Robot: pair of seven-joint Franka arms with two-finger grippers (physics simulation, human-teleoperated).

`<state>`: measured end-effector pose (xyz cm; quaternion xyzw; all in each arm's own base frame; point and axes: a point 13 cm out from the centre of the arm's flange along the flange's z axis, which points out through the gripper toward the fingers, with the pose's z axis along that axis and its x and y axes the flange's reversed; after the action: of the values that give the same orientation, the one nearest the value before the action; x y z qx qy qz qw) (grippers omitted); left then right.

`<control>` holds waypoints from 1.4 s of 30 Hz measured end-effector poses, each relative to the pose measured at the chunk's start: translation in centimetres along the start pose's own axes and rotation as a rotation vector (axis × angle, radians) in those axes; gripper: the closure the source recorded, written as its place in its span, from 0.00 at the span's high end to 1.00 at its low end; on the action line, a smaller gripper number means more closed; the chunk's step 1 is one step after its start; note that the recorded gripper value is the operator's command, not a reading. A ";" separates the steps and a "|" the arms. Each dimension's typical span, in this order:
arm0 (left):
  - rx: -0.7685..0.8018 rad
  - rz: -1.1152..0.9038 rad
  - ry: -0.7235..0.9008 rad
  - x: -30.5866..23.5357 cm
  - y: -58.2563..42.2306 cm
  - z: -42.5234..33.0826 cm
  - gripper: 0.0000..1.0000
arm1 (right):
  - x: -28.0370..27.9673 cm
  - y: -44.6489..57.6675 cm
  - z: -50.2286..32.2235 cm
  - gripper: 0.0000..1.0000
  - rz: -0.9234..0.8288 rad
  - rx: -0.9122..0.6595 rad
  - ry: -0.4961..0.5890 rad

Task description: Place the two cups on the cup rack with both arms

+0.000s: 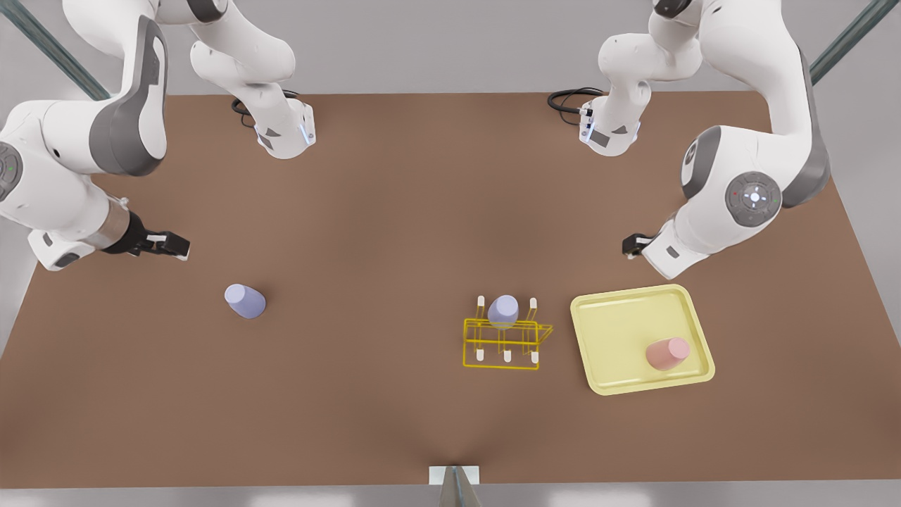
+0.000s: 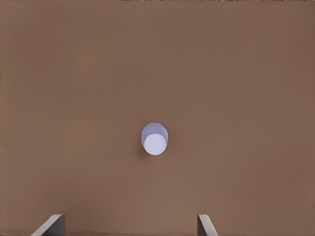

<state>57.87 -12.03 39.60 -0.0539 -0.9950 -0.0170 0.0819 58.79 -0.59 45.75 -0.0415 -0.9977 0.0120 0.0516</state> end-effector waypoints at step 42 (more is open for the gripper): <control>0.030 -0.085 -0.148 -16.2 16.4 30.8 0.81 | -0.3 -1.4 39.1 1.00 -0.126 -0.012 -0.093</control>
<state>70.59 3.91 6.99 -0.0113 -0.9999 -0.0017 0.0079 54.90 -2.80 6.91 0.0216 -0.9997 0.0048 0.0055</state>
